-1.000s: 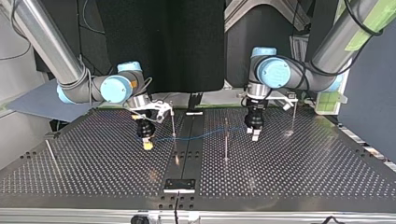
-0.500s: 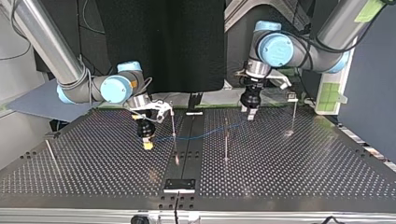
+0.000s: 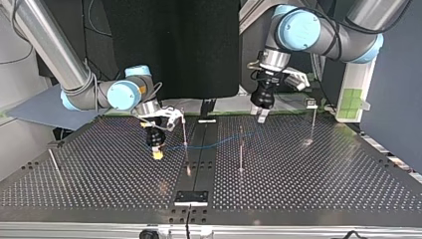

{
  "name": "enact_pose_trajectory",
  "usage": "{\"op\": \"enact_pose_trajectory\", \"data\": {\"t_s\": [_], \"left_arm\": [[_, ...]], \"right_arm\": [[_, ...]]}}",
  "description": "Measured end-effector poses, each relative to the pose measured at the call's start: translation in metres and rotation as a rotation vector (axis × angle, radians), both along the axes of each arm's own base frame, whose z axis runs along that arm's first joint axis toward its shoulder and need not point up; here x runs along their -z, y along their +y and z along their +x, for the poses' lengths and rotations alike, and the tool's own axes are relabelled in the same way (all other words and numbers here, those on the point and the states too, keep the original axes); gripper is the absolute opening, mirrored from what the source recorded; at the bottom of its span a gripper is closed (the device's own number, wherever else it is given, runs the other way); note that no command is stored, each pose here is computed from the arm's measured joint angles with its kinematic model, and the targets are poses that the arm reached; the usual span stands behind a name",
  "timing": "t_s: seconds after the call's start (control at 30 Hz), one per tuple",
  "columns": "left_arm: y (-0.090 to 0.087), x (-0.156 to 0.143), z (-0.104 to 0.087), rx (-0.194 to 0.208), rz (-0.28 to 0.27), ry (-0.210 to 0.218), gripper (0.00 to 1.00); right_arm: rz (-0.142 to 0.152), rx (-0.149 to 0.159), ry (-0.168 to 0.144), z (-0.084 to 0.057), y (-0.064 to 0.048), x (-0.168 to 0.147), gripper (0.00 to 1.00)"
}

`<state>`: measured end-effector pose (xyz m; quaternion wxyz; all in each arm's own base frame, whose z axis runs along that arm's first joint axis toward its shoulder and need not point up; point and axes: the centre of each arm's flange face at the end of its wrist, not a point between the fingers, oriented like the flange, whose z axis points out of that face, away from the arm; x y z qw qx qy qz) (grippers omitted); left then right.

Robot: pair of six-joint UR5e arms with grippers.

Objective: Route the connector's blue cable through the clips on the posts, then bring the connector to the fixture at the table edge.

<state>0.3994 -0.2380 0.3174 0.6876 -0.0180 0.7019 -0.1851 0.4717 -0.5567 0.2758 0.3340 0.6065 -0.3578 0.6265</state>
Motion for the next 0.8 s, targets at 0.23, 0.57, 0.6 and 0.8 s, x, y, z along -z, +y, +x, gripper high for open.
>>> {"op": "enact_pose_trajectory", "data": {"t_s": [0.23,0.57,0.6,0.8], "left_arm": [[-0.009,0.01,0.004,0.035,0.014,-0.005,1.0],[-0.014,0.038,0.013,0.005,0.092,0.035,1.0],[-0.014,0.038,0.013,0.004,0.095,0.035,1.0],[-0.016,0.037,0.014,0.003,0.113,0.026,1.0]], "right_arm": [[0.001,0.0,-0.001,0.0,0.0,0.0,0.0],[0.001,0.0,-0.001,0.0,0.0,0.0,0.0],[0.001,0.0,-0.001,0.0,0.0,0.0,0.0],[0.0,0.0,-0.002,0.0,0.0,0.0,0.0]]}}
